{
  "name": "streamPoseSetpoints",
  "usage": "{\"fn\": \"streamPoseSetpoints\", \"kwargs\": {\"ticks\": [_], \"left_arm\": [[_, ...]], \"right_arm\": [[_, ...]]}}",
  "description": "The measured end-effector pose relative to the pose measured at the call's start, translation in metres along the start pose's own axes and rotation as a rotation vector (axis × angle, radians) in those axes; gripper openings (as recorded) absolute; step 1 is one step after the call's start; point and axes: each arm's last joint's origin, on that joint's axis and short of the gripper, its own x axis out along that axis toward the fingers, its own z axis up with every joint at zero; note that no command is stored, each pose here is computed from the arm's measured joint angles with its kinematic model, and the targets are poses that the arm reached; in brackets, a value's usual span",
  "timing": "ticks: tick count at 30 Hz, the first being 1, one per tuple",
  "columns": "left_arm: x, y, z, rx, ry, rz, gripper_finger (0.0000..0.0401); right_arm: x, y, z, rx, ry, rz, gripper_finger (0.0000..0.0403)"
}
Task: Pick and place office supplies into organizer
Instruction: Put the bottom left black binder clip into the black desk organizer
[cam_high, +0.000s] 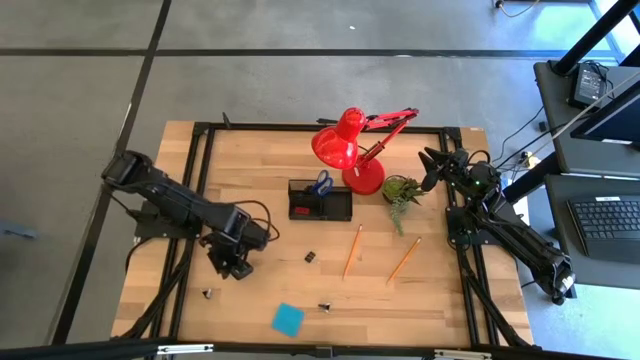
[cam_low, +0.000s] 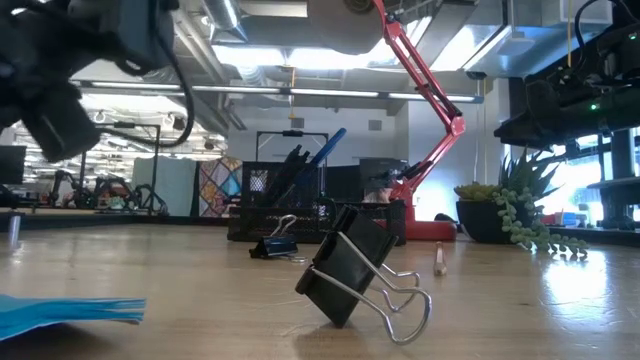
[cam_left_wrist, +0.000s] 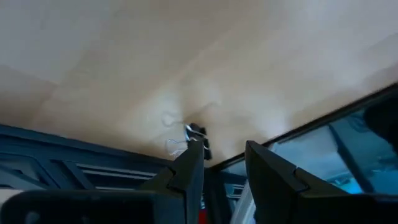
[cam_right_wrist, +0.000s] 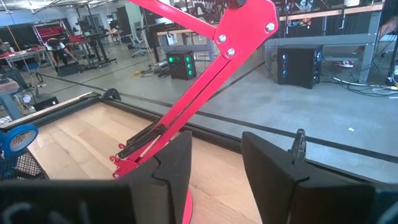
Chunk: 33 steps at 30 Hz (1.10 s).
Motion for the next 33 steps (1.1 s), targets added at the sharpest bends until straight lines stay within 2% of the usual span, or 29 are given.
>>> {"fn": "streamPoseSetpoints", "kwargs": {"ticks": [6,17,24,29,33], "left_arm": [[0.012,-0.001,0.002,-0.017,0.025,0.057,0.0111],[0.025,-0.002,-0.011,-0.069,0.097,0.120,0.0111],[0.027,-0.001,-0.011,-0.120,0.083,0.130,0.0111],[0.035,0.010,-0.008,-0.198,0.098,0.139,0.0111],[0.038,0.009,-0.005,-0.178,0.090,0.103,0.0111]], "right_arm": [[0.000,0.000,0.000,0.000,0.000,-0.001,0.0145],[0.000,0.000,0.000,0.006,0.000,0.000,0.0145],[0.000,0.000,0.000,0.006,0.000,0.000,0.0145],[0.000,0.000,0.000,0.006,0.000,0.000,0.0145],[0.000,0.000,0.000,0.005,0.000,0.000,0.0145]]}}
